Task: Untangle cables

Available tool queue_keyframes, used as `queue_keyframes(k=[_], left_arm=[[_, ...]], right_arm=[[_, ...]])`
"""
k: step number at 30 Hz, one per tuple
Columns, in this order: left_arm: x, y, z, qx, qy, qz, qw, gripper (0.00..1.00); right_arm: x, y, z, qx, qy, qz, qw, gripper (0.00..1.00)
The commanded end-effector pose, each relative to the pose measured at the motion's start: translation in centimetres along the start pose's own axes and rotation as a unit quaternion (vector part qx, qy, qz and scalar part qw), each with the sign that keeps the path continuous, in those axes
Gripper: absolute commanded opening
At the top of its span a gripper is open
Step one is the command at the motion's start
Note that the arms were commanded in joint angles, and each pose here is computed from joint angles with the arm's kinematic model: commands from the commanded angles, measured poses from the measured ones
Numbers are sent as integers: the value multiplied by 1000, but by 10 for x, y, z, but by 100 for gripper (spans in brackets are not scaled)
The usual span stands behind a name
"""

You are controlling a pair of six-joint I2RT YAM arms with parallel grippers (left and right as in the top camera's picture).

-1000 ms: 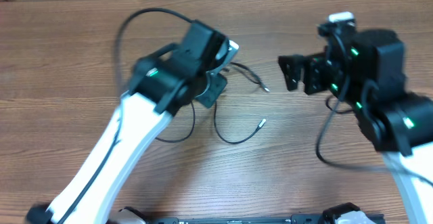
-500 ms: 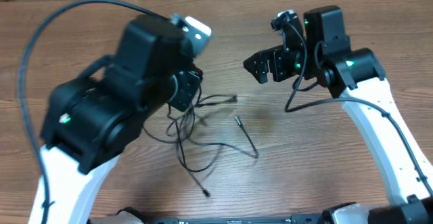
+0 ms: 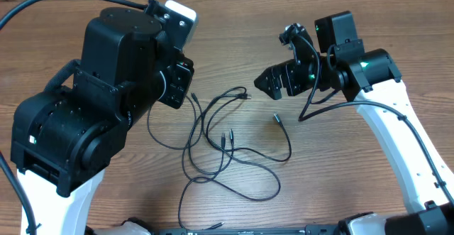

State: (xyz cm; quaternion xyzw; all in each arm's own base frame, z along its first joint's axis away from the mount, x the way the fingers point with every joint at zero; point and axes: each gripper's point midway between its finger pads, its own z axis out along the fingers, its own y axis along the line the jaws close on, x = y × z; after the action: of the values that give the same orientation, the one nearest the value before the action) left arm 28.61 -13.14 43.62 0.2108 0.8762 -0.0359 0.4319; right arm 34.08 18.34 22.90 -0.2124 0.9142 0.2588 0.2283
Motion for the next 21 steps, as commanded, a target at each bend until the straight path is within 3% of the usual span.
queue_keyframes(k=[1, 6, 11, 14, 17, 21], left_arm=[[-1, 1, -2, 1, -1, -4, 1000, 9], [-2, -2, -2, 9, -4, -6, 1000, 8], [-2, -2, -2, 9, -3, -50, 999, 9], [0, -2, -2, 9, 2, -79, 997, 10], [3, -7, -2, 23, 7, -83, 996, 9], [6, -12, -3, 36, 14, -82, 996, 9]], right_arm=[[11, -2, 12, -9, 30, 14, 999, 100], [41, 4, 48, -23, 95, 35, 995, 100], [51, 29, 100, -17, 125, 140, 982, 100], [47, 48, 126, -18, 119, 182, 976, 99], [37, 49, 144, 38, 77, 241, 967, 85], [32, 46, 148, 92, 34, 329, 939, 86]])
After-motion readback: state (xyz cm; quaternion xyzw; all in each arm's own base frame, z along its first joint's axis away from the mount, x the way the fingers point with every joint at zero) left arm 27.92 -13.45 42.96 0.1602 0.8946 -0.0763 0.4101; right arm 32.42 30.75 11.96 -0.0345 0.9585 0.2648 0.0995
